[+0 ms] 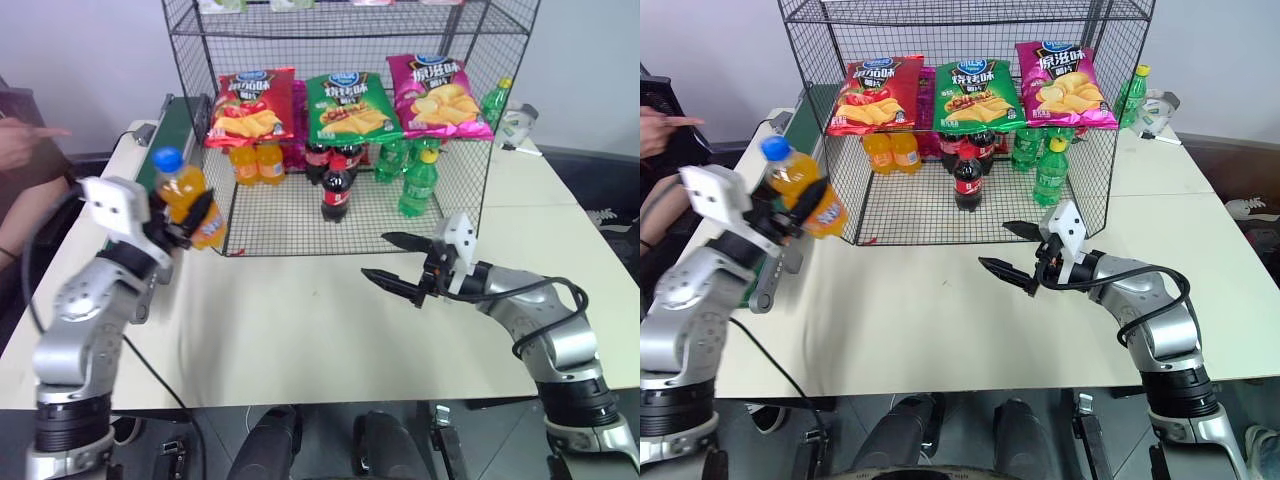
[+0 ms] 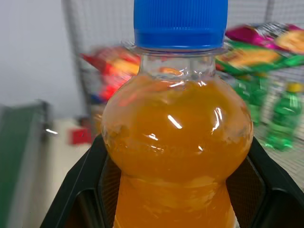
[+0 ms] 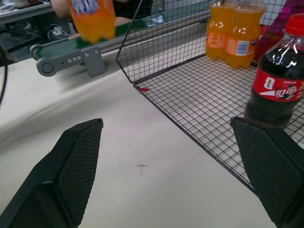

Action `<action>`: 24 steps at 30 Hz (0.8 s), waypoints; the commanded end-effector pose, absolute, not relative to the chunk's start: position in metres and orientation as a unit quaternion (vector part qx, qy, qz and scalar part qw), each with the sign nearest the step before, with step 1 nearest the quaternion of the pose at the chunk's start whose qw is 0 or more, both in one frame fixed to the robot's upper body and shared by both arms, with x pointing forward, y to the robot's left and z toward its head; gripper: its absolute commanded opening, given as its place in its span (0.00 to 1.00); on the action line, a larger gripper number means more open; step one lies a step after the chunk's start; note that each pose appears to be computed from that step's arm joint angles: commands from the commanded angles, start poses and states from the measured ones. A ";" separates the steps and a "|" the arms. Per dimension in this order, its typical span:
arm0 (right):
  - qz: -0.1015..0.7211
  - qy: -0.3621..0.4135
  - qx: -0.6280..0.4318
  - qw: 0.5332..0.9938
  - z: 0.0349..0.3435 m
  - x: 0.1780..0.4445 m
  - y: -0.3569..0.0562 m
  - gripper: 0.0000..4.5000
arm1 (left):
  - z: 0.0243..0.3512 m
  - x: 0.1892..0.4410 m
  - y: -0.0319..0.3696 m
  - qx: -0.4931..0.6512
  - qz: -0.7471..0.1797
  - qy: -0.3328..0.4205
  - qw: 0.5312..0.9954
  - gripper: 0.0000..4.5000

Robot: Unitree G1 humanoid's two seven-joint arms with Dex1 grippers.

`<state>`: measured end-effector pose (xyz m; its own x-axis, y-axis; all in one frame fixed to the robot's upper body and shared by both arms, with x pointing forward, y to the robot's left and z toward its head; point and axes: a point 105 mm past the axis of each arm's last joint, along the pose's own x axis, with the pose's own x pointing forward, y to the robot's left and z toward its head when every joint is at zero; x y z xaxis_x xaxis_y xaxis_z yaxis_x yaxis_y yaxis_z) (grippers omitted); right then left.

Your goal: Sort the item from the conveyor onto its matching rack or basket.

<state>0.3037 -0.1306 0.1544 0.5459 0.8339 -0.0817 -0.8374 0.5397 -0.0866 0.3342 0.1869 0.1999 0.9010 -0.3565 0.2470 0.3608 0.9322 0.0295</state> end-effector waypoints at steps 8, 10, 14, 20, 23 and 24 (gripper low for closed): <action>0.458 -0.027 -0.073 0.886 0.172 0.302 -0.132 1.00 | 0.173 0.400 0.166 0.000 -0.102 -0.134 0.986 0.54; 0.454 -0.030 -0.073 0.888 0.173 0.302 -0.133 1.00 | 0.172 0.413 0.163 -0.012 -0.093 -0.139 0.986 0.54; 0.449 -0.035 -0.074 0.890 0.174 0.302 -0.133 1.00 | 0.175 0.429 0.156 -0.030 -0.091 -0.159 0.983 0.54; 0.443 -0.039 -0.075 0.892 0.176 0.303 -0.135 1.00 | 0.163 0.442 0.161 -0.024 -0.058 -0.143 0.988 0.54; 0.442 -0.040 -0.075 0.893 0.176 0.303 -0.135 1.00 | 0.158 0.445 0.161 -0.017 -0.052 -0.136 0.989 0.54; 0.442 -0.040 -0.075 0.893 0.176 0.303 -0.135 1.00 | 0.156 0.445 0.160 -0.016 -0.050 -0.133 0.990 0.54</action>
